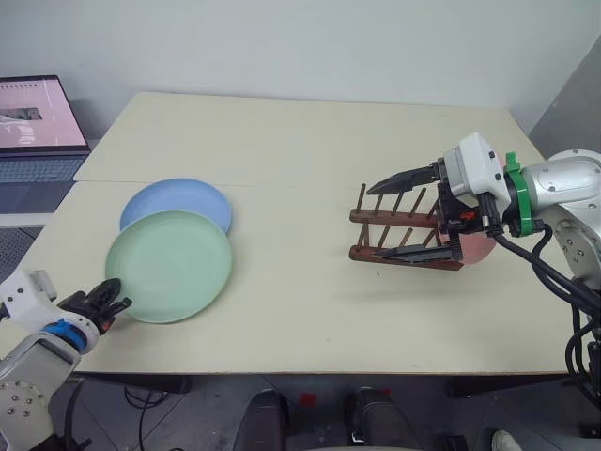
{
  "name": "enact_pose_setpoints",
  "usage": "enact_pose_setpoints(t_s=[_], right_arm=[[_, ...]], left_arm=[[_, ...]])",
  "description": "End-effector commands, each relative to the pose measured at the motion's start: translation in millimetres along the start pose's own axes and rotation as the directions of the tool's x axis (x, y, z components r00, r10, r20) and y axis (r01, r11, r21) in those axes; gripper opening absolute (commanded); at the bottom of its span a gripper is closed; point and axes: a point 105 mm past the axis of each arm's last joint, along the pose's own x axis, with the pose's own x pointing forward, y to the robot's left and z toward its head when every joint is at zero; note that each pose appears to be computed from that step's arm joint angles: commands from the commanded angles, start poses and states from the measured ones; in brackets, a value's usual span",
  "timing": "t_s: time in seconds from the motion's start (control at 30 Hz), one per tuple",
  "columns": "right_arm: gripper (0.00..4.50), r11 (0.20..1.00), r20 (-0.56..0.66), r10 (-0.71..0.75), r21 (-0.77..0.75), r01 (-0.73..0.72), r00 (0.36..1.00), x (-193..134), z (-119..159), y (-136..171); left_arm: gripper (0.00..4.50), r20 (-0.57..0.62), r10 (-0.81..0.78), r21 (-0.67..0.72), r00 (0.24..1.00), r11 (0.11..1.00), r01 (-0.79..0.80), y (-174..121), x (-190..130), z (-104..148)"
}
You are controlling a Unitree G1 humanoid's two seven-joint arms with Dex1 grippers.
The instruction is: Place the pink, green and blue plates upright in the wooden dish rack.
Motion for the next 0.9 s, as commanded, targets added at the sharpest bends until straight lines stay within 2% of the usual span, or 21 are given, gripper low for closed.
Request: enact_pose_setpoints(t_s=[0.03, 0.2, 0.33, 0.47, 0.6, 0.7, 0.83, 0.9], right_arm=[[4.5, 0.997, 0.014, -0.03, -0.064, 0.031, 0.999, -6.0, 10.8, -3.9], [4.5, 0.991, 0.013, -0.055, -0.12, 0.056, 0.998, -0.5, 13.2, -7.6], [4.5, 0.974, -0.028, -0.089, -0.213, 0.081, 0.996, 15.6, 5.4, -13.3], [4.5, 0.918, -0.083, -0.182, -0.372, 0.139, 0.98, 46.1, -4.8, -29.1], [4.5, 0.849, -0.127, -0.268, -0.5, 0.171, 0.955, 75.1, -12.8, -46.1], [4.5, 0.781, -0.182, -0.356, -0.597, 0.185, 0.917, 88.0, -24.0, -64.0], [4.5, 0.723, -0.197, -0.417, -0.663, 0.192, 0.887, 95.6, -30.2, -78.7], [4.13, 0.693, -0.193, -0.443, -0.694, 0.198, 0.875, 98.6, -31.2, -84.0]], left_arm=[[0.01, 0.119, -0.195, 0.016, 0.974, 0.981, 0.194, -45.2, -12.2, 32.5], [0.01, 0.161, -0.304, 0.022, 0.939, 0.952, 0.305, -101.6, 9.6, 54.2], [0.01, 0.126, -0.325, 0.061, 0.937, 0.946, 0.32, -146.0, 40.0, 57.0], [0.01, 0.115, -0.344, 0.056, 0.932, 0.939, 0.34, -190.5, 67.2, 60.4], [0.01, 0.107, -0.34, 0.057, 0.935, 0.94, 0.335, -222.9, 86.5, 61.9], [0.01, 0.104, -0.324, 0.052, 0.94, 0.946, 0.32, -235.1, 93.6, 62.9], [0.01, 0.091, -0.327, 0.047, 0.941, 0.945, 0.324, -241.6, 97.4, 62.7], [0.0, 0.077, -0.337, 0.049, 0.939, 0.941, 0.334, -243.8, 97.9, 61.5]])
